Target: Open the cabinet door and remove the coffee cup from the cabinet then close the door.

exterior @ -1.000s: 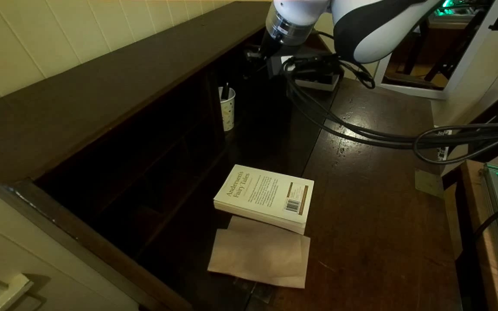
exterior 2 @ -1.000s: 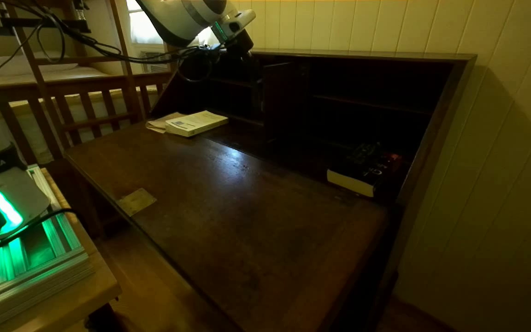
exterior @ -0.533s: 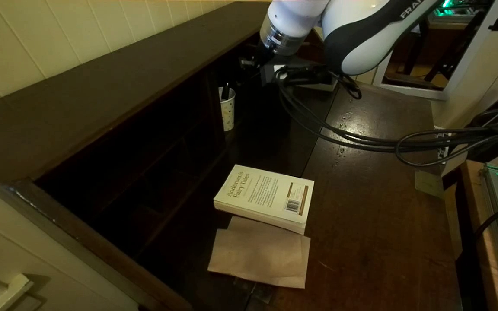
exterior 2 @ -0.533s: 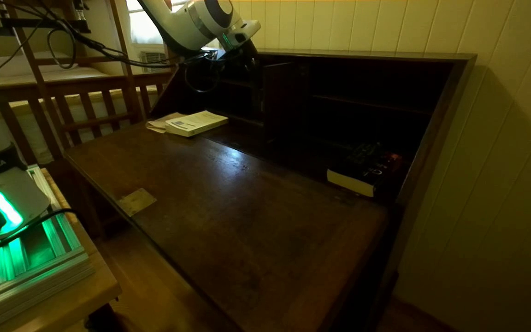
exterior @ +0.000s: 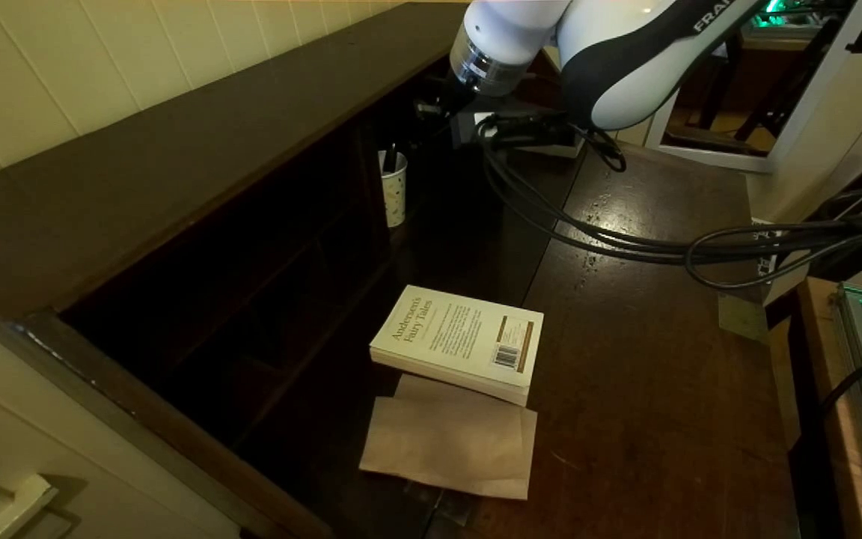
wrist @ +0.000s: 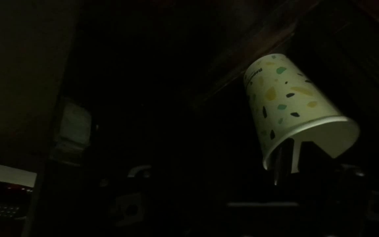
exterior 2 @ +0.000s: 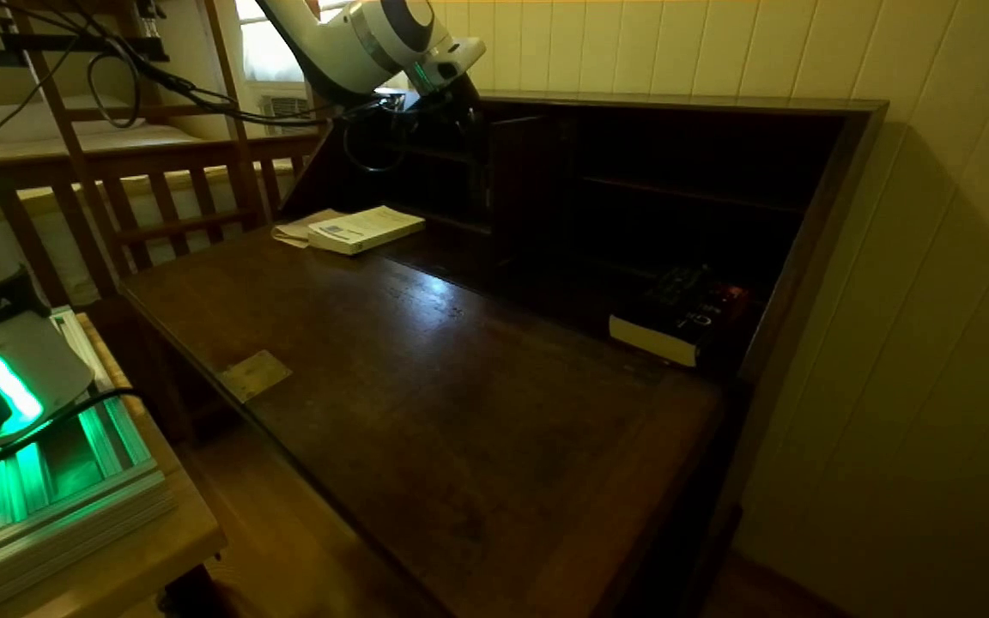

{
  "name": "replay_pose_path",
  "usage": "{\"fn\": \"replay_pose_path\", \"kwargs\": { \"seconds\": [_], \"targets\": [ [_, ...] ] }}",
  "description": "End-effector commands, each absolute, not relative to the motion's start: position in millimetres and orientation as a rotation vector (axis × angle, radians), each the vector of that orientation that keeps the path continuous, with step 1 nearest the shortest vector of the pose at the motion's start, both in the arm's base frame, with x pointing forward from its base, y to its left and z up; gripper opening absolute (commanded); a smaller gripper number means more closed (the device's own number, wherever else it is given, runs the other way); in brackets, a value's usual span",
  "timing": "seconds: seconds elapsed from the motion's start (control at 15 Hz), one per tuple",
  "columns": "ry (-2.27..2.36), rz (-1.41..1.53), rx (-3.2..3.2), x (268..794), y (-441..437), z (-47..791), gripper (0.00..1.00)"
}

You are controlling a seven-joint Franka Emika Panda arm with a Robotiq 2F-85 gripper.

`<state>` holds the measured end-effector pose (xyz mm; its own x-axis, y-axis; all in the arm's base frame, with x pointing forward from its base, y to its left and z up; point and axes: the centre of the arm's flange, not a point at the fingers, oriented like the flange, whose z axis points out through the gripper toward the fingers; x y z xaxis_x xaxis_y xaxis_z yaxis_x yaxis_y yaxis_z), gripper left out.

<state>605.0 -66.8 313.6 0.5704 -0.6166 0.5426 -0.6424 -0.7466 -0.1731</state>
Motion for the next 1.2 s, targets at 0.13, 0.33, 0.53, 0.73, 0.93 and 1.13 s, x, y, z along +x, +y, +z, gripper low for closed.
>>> {"fn": "replay_pose_path", "kwargs": {
  "seconds": [0.13,0.33,0.53,0.73,0.93,1.13],
  "targets": [
    [-1.186,0.968,2.717,612.6,-69.8,305.6,1.0],
    [-1.253,0.998,2.71,616.8,-71.3,302.8,1.0],
    [-1.289,1.023,2.721,621.7,-70.8,298.5,1.0],
    [-1.305,1.03,2.743,626.9,-70.3,293.0,1.0],
    [-1.316,1.051,2.748,635.1,-71.2,290.2,1.0],
    [-1.329,1.094,2.756,642.6,-71.6,290.3,1.0]
  ]
}}
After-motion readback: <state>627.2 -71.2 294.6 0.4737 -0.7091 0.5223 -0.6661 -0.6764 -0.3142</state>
